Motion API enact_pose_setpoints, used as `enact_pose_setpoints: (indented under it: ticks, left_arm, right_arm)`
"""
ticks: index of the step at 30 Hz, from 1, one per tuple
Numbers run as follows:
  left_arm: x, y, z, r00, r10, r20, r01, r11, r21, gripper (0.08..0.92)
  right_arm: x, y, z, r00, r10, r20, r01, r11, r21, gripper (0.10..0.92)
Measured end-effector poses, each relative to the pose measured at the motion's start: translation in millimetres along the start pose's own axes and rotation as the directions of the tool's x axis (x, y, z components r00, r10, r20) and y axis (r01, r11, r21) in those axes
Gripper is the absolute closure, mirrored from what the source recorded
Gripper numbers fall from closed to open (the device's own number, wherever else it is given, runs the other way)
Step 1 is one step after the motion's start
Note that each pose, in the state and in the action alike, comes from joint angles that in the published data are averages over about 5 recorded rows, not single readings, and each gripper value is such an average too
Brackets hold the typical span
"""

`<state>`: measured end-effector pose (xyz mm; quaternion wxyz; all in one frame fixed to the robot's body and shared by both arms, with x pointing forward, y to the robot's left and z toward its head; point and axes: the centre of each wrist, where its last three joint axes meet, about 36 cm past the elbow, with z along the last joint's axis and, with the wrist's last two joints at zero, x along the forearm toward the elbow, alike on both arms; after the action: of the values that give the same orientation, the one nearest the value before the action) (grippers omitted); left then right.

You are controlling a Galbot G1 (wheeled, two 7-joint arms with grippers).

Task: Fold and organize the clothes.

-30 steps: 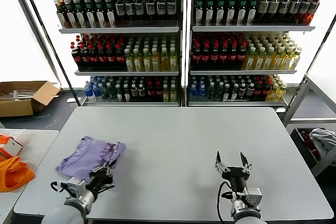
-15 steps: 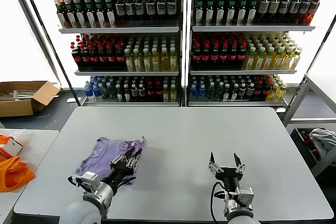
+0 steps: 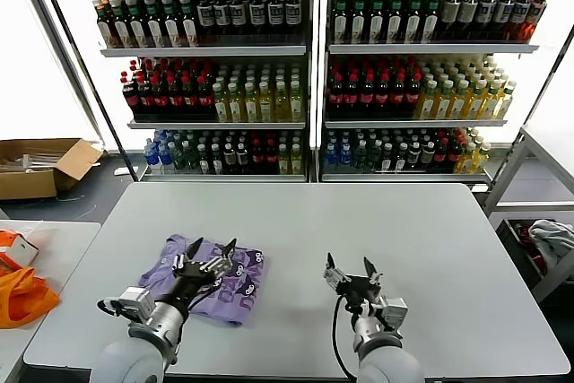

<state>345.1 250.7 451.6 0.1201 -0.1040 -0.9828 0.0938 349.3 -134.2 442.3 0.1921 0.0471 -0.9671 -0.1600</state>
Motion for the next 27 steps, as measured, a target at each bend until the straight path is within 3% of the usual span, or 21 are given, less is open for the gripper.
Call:
enact_pose_setpoints:
  ticks: [13, 27]
  left_arm:
    - [8.2, 19.7, -5.9, 0.9872, -0.159, -0.01, 0.158, 0.985, -0.064, 0.177]
    - [10.6, 27.8, -1.6, 0.9738, -0.225, -0.032, 0.223, 0.973, -0.062, 0.177]
  right_arm:
    - [-20.7, 44.3, -18.8, 0.952, -0.213, -0.221, 0.178, 0.97, -0.166, 0.2]
    - [-55.2, 76.9, -11.7, 0.907, -0.247, -0.342, 0.206, 0.967, -0.151, 0.223]
